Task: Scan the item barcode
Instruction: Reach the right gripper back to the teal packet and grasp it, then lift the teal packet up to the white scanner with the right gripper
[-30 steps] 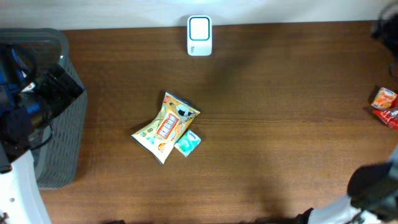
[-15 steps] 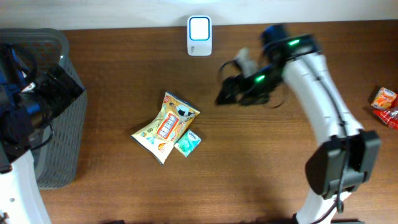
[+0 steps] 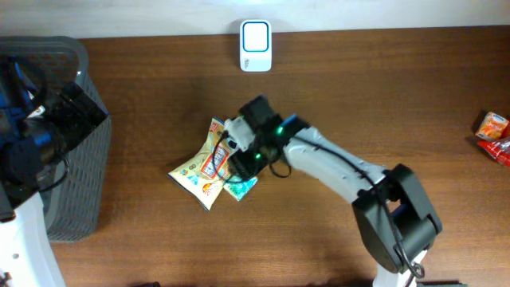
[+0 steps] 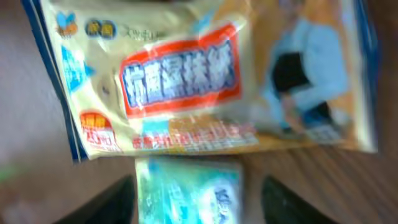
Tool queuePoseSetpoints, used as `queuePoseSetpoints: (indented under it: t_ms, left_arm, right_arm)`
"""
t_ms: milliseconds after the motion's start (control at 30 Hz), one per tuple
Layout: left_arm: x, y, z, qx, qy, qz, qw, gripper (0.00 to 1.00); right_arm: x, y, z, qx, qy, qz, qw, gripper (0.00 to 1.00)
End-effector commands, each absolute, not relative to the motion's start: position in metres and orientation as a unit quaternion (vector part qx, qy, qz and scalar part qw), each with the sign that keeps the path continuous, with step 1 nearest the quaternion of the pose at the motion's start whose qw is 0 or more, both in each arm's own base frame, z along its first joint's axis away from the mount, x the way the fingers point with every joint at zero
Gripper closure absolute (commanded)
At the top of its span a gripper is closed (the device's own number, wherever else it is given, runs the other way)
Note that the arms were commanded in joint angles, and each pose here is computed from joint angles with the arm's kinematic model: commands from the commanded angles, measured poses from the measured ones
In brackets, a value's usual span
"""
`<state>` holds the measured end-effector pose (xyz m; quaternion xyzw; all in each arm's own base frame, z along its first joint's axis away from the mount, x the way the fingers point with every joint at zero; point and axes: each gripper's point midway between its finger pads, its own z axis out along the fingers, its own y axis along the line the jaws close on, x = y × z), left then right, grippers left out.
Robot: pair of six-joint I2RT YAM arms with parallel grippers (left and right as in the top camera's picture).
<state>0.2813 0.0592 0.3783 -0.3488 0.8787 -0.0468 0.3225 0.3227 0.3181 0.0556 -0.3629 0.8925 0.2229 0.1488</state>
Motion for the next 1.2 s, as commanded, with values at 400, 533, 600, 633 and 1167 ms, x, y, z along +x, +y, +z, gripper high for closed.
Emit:
queuePoseSetpoints:
  t_ms: [400,533,600,633,1167]
  left_arm:
    - [0.281,0.059,0.379,-0.353,0.877,-0.050,0.323,0.01]
    - [0.281,0.059,0.379,-0.353,0.877,-0.050,0.323,0.01]
    - [0.281,0.059,0.379,-0.353,0.877,-0.050,0.323,0.01]
    - [0.281,0.059,0.379,-0.353,0.877,-0.050,0.323,0.01]
    - [0.281,0.059,0.379,-0.353,0.877,-0.050,0.323,0.01]
  right_arm:
    - [0.279,0.283,0.031,-0.236,0.951,0.196,0.039,0.61]
    - [0.277,0.277,0.077,-0.242,0.952,0.182,0.039,0.59]
    - [0.284,0.281,0.100,-0.269,0.943,0.185,0.062,0.55]
    - [0.291,0.286,0.111,-0.294,0.933,0.190,0.084,0.54]
    - [0.305,0.326,0.023,-0.314,0.917,0.243,0.035,0.96]
